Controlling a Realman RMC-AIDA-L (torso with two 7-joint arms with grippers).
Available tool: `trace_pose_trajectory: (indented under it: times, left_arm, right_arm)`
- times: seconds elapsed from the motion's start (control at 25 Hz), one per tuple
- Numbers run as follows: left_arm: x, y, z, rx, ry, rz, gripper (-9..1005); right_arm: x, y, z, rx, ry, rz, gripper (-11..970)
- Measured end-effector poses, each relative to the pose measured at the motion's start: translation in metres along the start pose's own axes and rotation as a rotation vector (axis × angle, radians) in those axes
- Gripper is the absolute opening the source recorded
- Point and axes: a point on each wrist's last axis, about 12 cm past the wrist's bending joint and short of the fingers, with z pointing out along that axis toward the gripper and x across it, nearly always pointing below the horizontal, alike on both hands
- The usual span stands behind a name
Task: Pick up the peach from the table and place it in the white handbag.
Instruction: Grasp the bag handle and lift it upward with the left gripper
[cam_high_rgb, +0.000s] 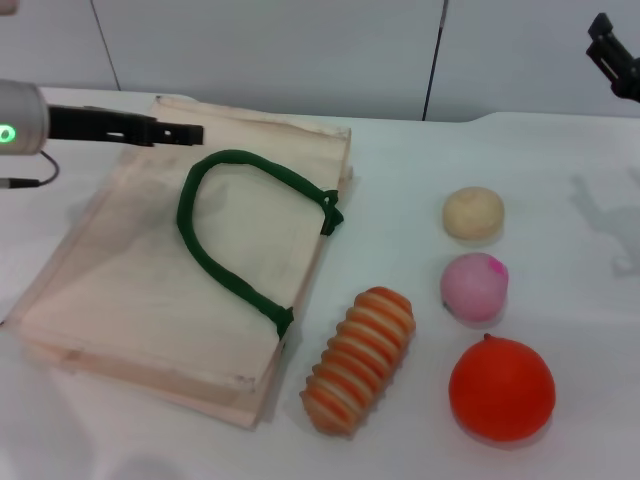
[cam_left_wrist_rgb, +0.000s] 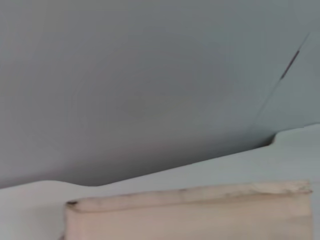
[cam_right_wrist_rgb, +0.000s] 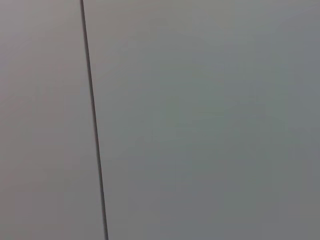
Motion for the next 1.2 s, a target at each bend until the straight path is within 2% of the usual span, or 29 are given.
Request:
trace_pose_trajectory:
  times: [0.2,0.48,0.68,1.2]
  left_arm:
    - [-0.001,-0.005,0.014,-0.001,0.062,0.008,892]
    - [0.002,-0.005,0.020,-0.035,0.101,0.023,891]
    - [0.005,-0.014,0.032,-0.001,0.115,0.040,892]
    - [0.010,-0.010,0.036,-0.040,0.120,0.034,888]
  right_arm:
    - [-0.002,0.001,0.002,-0.010,-0.003,0.014,893]
    - [-0.003,0.001,0.003,-0.012,-0.007,0.015,893]
    - [-0.003,0.001,0.003,-0.010,-0.007,0.016,893]
    - [-0.002,0.002,0.003,-0.012,-0.005,0.018,894]
